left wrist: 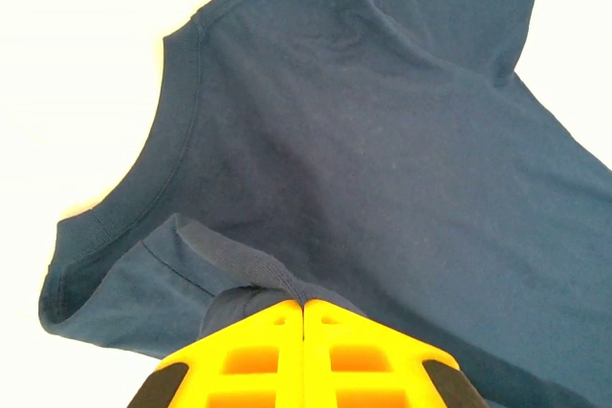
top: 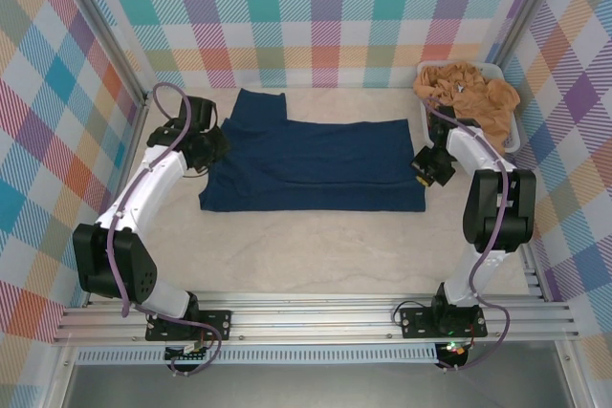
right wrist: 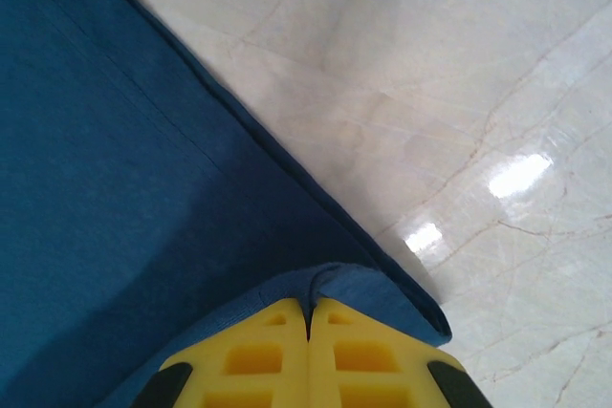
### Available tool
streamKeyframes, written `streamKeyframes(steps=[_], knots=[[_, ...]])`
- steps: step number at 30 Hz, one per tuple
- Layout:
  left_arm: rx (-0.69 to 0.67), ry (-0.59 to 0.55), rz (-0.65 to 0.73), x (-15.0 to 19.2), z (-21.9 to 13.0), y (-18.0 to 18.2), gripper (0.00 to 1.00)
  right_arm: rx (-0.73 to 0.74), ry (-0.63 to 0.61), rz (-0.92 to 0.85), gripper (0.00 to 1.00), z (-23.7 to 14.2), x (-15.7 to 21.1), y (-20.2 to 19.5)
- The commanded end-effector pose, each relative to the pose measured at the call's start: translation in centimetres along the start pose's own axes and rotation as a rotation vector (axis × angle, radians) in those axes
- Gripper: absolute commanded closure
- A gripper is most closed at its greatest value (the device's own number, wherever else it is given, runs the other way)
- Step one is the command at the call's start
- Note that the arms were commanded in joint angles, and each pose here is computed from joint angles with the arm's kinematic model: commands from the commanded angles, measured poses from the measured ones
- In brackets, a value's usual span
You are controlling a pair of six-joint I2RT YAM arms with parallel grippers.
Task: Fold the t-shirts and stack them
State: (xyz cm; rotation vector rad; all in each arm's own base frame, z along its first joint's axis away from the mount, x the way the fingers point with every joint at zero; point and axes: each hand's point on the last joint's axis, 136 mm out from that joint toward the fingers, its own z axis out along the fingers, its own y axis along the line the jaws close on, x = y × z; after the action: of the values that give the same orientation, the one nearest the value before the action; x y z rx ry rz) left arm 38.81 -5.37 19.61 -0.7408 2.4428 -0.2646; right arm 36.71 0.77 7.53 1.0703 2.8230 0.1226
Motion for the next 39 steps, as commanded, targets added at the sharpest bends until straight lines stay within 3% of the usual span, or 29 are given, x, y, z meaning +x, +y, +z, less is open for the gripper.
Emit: streamKeyframes(steps=[1, 39], knots=[[-0.011, -0.052, -0.002, -1.9, -0.4, 0.3, 1.00, -0.011, -0.015, -0.010, 1.00, -0.3, -1.0, 0.7], [-0.081, -0.033, 0.010, -3.2, 3.4, 1.0, 1.00, -0.033, -0.008, -0.042, 1.00, 1.3, -3.8, 3.9]])
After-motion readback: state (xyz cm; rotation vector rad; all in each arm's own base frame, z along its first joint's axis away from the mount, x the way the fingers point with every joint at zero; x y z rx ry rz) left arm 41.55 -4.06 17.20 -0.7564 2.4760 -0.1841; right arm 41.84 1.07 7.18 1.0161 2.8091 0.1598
